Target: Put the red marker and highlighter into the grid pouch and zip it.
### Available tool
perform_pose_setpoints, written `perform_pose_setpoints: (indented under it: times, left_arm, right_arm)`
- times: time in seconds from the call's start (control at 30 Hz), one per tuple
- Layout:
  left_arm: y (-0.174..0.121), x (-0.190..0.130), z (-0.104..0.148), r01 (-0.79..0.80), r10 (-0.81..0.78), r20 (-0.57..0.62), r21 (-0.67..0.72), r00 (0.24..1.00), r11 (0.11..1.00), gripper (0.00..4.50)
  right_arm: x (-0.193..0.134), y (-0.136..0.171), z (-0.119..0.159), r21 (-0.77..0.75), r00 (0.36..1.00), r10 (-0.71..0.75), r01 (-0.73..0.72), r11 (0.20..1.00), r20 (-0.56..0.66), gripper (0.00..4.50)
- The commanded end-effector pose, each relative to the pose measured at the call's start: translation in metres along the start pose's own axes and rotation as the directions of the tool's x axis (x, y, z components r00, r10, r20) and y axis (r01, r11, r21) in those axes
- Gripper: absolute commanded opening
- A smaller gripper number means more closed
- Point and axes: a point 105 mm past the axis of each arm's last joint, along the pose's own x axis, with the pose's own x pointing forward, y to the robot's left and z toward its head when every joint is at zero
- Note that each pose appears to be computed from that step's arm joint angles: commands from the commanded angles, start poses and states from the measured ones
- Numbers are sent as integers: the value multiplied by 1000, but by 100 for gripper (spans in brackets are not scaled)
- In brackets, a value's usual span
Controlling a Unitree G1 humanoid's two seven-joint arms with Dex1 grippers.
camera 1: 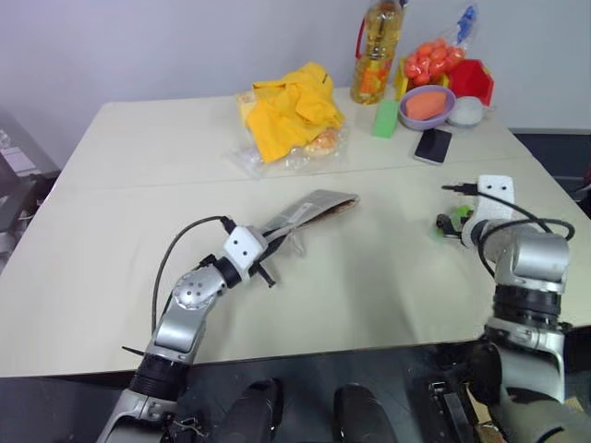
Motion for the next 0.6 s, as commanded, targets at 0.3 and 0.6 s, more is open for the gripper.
perform_pose_setpoints:
  times: [0.3, 0.6]
  left_arm:
    - [1, 3, 14, -23, 21, 60, 29, 998, 999, 0]
    - [18, -9, 13, -73, 71, 40, 49, 997, 996, 0]
  right_arm:
    - [4, 24, -11, 147, 990, 56, -37, 988, -128, 254]
    - [-28, 85, 47, -519, 851, 438, -245, 819, 290, 82]
